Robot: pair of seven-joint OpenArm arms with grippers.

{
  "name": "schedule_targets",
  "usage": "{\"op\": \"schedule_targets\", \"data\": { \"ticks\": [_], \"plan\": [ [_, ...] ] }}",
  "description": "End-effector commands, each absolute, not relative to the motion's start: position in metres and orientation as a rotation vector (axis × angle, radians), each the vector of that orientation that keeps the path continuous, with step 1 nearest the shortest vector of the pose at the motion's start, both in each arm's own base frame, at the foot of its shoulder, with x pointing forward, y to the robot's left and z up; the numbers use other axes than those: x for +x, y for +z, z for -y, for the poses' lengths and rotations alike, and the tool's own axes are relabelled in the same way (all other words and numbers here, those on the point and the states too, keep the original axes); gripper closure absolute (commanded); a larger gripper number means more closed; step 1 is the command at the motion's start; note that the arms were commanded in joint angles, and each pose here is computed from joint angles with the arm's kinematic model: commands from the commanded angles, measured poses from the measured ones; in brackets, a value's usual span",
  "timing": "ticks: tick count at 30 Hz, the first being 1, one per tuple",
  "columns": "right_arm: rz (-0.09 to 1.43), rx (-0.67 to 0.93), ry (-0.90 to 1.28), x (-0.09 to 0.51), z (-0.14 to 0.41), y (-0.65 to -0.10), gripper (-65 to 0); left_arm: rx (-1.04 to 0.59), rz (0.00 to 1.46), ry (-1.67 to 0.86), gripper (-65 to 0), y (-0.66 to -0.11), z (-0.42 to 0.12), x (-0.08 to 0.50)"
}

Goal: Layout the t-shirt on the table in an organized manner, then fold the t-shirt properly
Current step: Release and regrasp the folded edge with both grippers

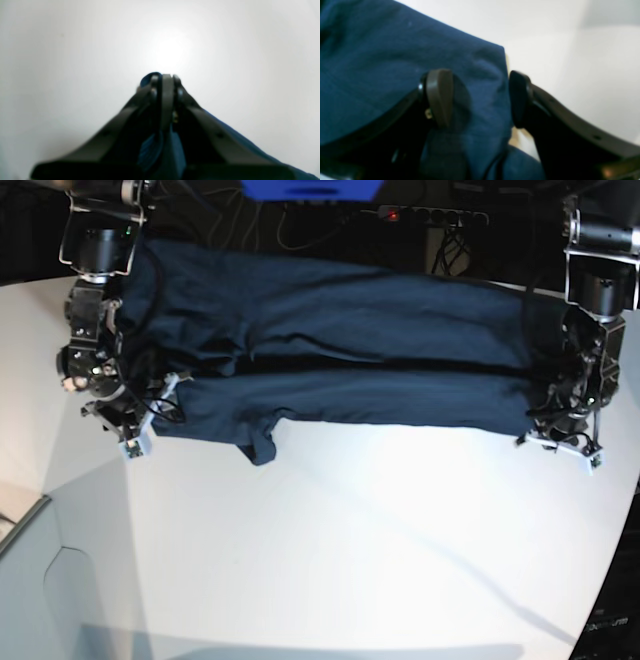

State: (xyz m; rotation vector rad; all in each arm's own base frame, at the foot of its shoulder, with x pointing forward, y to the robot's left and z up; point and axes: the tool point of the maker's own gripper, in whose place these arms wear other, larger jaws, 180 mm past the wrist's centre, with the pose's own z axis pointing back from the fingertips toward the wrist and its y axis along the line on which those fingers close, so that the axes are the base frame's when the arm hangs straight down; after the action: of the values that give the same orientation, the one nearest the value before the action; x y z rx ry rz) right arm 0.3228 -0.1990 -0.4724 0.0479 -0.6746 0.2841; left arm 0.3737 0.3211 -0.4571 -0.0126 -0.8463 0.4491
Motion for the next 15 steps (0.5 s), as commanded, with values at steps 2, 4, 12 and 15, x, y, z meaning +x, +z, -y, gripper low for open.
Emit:
{"op": "schedule_targets", "data": {
  "ticks": [2,4,12,15],
  "plan": [
    [0.674,0.043,0.3,0.325,0.201,-0.47,-35.0,0.0,0.907,0.448,-0.1,-0.438,-0.332,0.387],
    [0.679,0.042,0.301,0.326,0.201,-0.468,-30.0,0.0,0.905,0.448,-0.1,-0.438,-0.332,0.387],
    [0.737,0.032,0.302,0.352,0.201,-0.448,0.0,-0.005,0.917,0.451,-0.1,-0.434,-0.333,0.389],
    [0.776,0.026,0.3,0.369,0.202,-0.435,0.0,-0.005,0.927,0.451,-0.1,-0.429,-0.335,0.393]
  ]
}}
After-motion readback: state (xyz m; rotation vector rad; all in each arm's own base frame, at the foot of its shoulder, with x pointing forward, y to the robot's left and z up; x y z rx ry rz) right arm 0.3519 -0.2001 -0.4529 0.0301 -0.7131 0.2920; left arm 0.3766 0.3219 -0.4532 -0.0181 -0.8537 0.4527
